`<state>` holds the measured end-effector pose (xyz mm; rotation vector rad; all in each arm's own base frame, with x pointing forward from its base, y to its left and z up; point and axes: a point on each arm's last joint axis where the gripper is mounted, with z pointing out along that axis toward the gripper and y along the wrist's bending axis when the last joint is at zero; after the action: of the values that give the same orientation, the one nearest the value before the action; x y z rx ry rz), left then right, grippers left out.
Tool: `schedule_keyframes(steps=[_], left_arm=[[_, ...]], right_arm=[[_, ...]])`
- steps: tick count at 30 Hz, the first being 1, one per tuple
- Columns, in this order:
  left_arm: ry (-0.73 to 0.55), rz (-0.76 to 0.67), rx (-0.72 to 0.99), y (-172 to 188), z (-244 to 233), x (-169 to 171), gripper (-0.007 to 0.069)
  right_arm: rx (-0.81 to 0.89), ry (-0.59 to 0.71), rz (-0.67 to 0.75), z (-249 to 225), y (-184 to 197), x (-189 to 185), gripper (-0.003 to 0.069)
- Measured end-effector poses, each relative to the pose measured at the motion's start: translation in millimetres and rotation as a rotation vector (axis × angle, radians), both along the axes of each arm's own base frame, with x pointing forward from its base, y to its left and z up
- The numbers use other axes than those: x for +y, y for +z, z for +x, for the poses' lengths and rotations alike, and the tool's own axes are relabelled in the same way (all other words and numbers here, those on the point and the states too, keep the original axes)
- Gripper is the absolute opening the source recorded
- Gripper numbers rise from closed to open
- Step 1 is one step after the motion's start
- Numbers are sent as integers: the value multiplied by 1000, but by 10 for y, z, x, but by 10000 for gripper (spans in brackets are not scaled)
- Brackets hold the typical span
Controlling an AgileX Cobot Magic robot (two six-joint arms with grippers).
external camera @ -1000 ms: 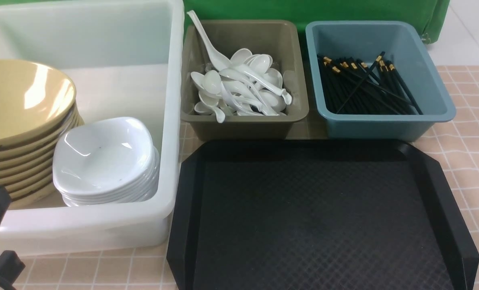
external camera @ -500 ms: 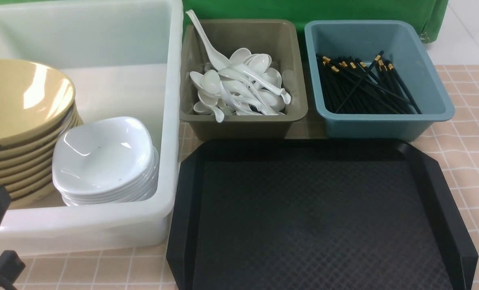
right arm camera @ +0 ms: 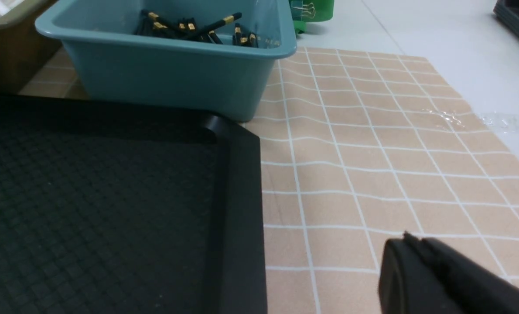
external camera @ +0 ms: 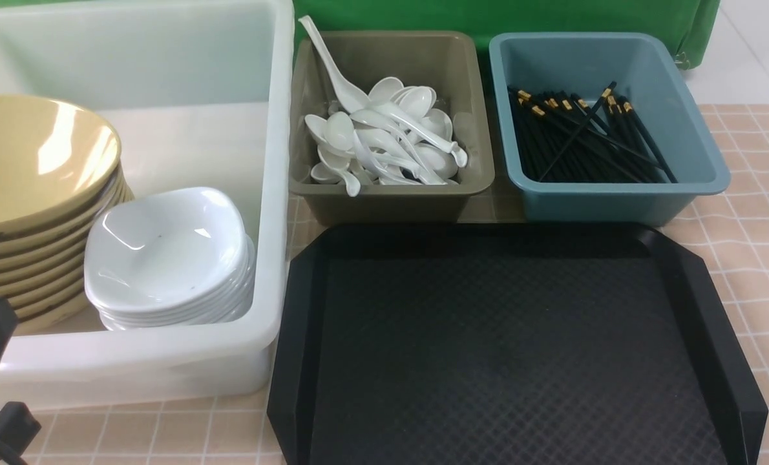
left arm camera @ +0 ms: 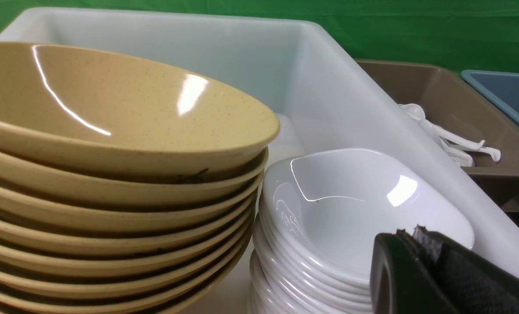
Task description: On brown table put chopsticks spoon bowls plates into blue grey white boxes.
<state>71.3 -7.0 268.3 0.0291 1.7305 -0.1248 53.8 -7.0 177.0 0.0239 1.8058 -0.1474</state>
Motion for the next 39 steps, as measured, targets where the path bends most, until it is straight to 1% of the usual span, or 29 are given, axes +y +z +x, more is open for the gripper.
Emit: schedule_keyframes(steps=[4,7,8,10,12,16,20,26,39], left_arm=[[29,-6,-13,-180,-63,25,6],[79,-42,-69,-404,-145,56,6],[82,-43,-73,-417,-147,58,6],[103,-71,-117,-582,-161,67,6],[114,-82,-104,-717,-150,71,6],[114,-91,-41,-782,-155,68,6],[110,-122,81,-890,-175,53,6],[100,-93,87,-894,-177,50,6],[99,-88,87,-894,-177,50,6]], right_arm=[[0,0,0,0,0,0,79],[1,0,0,0,-1,0,83],[1,0,0,0,-1,0,83],[1,0,0,0,-1,0,87],[1,0,0,0,-1,0,90],[1,0,-1,0,-1,0,92],[1,0,-1,0,-1,0,95],[1,0,-1,0,-1,0,99],[1,0,-1,0,-1,0,99]])
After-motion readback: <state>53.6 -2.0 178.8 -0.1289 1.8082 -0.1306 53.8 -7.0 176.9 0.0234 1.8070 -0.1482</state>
